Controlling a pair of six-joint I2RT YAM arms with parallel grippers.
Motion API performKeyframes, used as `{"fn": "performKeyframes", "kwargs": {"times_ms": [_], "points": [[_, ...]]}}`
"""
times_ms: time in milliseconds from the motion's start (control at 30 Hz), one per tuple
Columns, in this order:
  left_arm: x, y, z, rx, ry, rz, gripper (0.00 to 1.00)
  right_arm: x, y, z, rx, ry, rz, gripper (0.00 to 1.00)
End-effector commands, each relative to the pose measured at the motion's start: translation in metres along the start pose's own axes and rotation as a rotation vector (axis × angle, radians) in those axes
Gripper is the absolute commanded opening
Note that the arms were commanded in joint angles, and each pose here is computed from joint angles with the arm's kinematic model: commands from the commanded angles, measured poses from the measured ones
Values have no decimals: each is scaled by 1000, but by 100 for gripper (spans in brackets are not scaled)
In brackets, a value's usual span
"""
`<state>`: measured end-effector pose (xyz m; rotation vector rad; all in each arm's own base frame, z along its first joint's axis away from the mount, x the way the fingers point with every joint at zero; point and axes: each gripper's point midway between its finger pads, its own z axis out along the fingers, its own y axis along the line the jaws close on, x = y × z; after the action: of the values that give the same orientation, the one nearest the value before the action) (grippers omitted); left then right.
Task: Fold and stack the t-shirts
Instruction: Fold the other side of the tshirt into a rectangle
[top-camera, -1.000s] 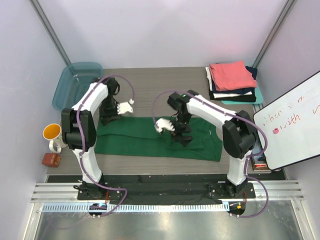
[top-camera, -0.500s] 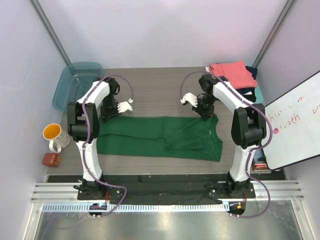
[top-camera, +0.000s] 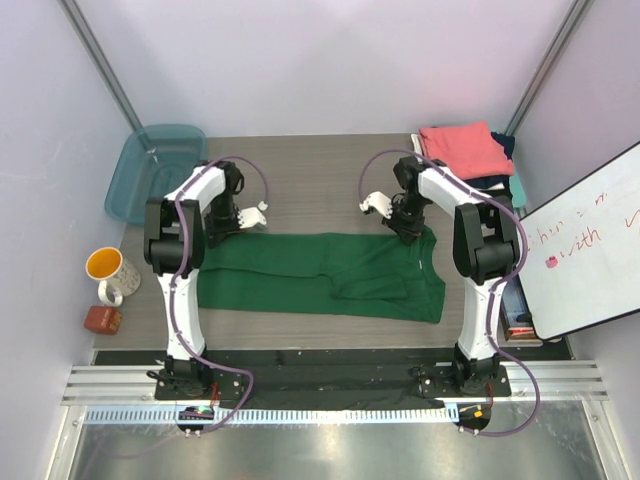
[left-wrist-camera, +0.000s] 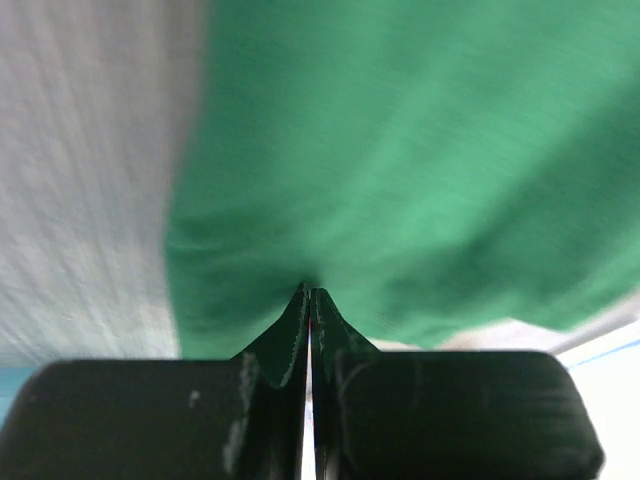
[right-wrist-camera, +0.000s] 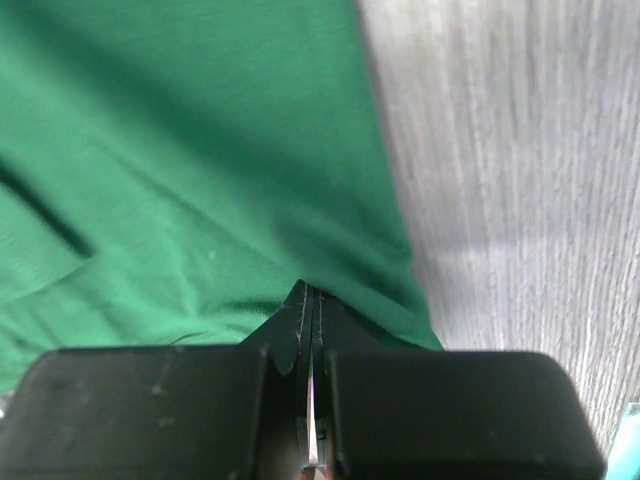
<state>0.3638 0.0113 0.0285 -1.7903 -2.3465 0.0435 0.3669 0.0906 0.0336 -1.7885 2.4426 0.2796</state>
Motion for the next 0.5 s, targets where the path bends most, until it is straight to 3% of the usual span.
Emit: {"fn": "performKeyframes", "kwargs": {"times_ms": [0, 467], "points": [[-1, 29, 2, -108, 24, -46, 0, 1, -29, 3, 110, 5, 36, 1], [16, 81, 28, -334, 179, -201, 0, 5, -133, -5, 477, 18, 79, 1]]}}
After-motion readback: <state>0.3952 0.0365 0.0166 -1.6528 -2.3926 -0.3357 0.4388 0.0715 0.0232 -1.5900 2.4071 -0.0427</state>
